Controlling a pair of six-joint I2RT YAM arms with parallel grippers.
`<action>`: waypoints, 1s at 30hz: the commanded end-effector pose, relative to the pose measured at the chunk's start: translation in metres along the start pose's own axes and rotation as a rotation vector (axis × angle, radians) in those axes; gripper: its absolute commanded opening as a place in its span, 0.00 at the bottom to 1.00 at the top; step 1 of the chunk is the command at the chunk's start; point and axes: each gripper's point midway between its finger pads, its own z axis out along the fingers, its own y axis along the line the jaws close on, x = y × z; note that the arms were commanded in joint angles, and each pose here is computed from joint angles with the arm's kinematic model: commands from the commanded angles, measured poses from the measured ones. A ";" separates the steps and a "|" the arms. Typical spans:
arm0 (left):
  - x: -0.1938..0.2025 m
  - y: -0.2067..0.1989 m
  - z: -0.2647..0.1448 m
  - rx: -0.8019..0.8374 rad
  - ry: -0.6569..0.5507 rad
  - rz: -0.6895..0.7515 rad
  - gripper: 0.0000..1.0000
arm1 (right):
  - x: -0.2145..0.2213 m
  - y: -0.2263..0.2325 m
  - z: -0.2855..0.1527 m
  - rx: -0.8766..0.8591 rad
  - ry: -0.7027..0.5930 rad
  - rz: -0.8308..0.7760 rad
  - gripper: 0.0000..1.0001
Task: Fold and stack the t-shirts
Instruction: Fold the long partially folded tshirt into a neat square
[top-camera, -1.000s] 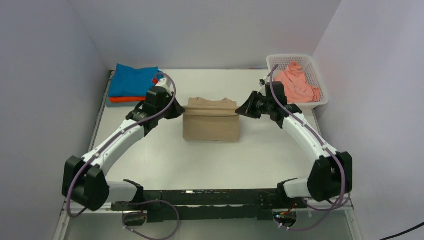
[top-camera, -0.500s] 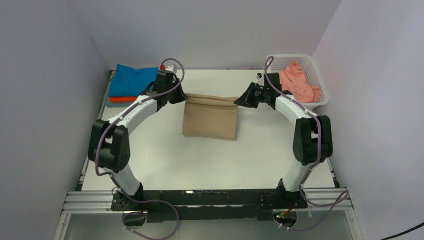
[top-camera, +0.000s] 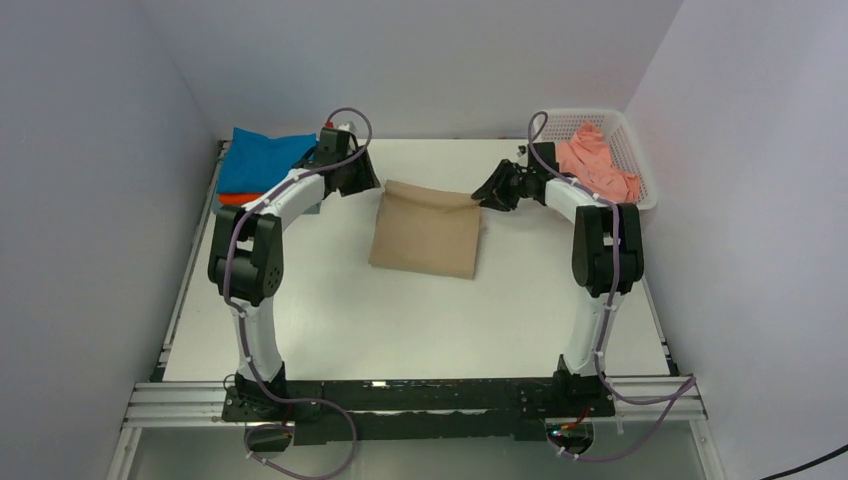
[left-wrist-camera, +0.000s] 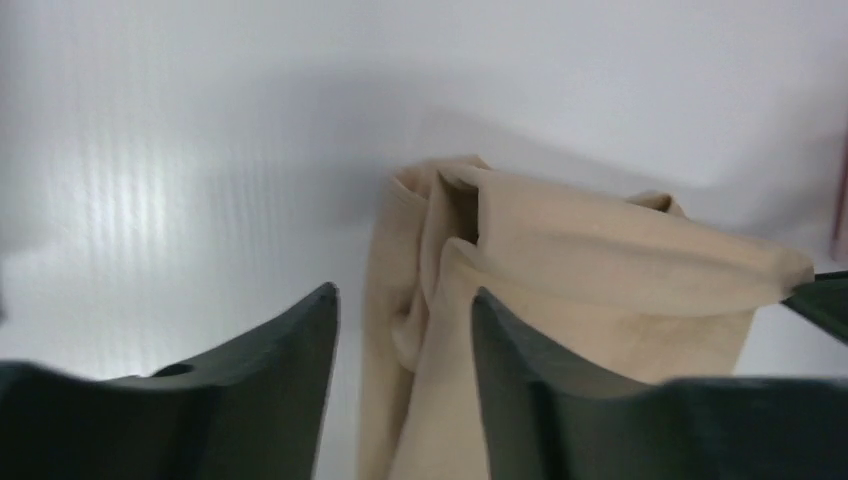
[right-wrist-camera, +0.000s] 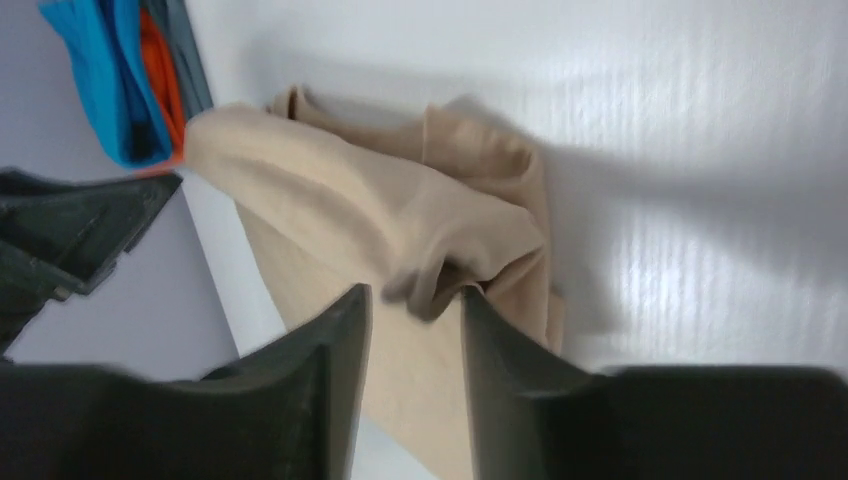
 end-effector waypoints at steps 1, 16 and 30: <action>-0.050 -0.009 -0.009 0.012 -0.101 0.020 0.61 | -0.058 0.009 -0.006 0.005 -0.128 -0.089 0.57; 0.003 -0.106 -0.041 0.482 0.021 0.177 0.99 | 0.011 0.079 -0.025 -0.223 -0.051 -0.314 1.00; 0.043 -0.045 0.097 0.286 0.216 0.047 0.99 | -0.026 -0.012 0.076 -0.172 -0.029 0.033 1.00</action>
